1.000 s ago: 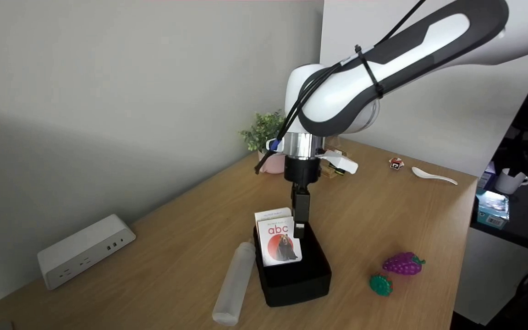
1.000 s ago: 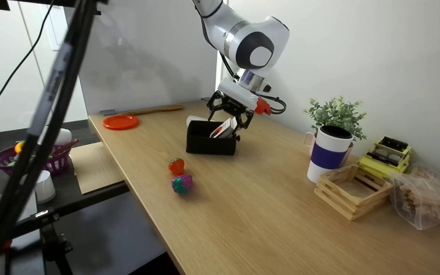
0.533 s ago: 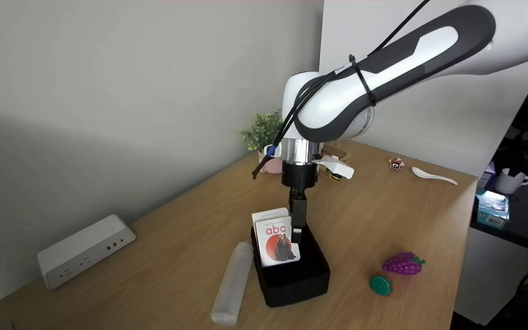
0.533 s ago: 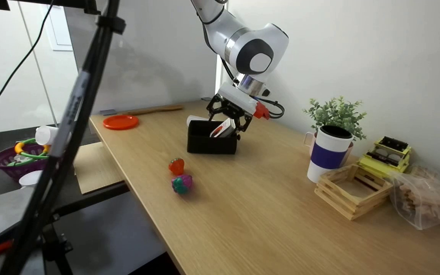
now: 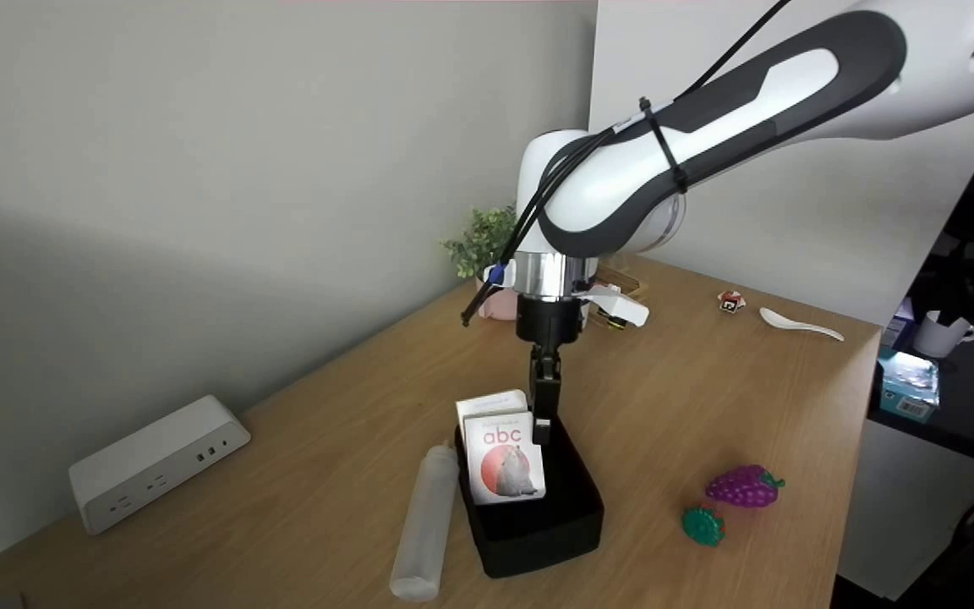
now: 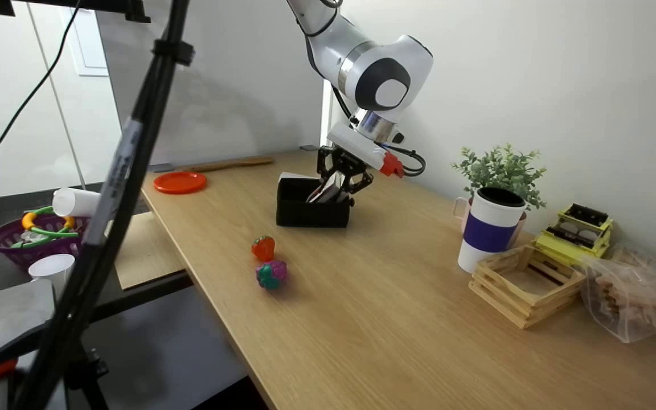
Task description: Move the books from the box to the table
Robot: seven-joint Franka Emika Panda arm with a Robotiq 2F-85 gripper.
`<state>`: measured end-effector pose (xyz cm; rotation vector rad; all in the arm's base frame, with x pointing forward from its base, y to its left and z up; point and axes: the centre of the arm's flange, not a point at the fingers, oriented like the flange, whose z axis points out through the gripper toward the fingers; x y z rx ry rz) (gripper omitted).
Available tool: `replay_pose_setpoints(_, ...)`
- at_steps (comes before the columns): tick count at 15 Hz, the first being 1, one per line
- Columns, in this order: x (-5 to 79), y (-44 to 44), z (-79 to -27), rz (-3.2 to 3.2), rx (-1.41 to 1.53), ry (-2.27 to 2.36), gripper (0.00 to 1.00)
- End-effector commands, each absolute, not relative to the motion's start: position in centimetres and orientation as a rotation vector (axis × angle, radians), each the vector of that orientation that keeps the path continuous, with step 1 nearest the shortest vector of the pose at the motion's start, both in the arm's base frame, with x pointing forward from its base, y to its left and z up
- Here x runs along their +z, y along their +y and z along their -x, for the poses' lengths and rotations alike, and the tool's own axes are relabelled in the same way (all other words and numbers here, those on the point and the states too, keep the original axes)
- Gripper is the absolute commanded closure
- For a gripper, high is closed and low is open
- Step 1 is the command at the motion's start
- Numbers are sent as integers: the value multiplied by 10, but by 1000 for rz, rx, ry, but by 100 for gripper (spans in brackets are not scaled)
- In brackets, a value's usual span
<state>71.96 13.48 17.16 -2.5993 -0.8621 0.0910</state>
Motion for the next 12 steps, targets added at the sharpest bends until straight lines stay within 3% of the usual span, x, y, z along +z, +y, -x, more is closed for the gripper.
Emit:
replay_pose_setpoints(1,172,134,-727,2570,92,-865,91)
replay_pose_setpoints(3,173,134,-728,2570,90,-865,99)
replay_pose_setpoints(12,184,140,-726,2565,77,-882,96)
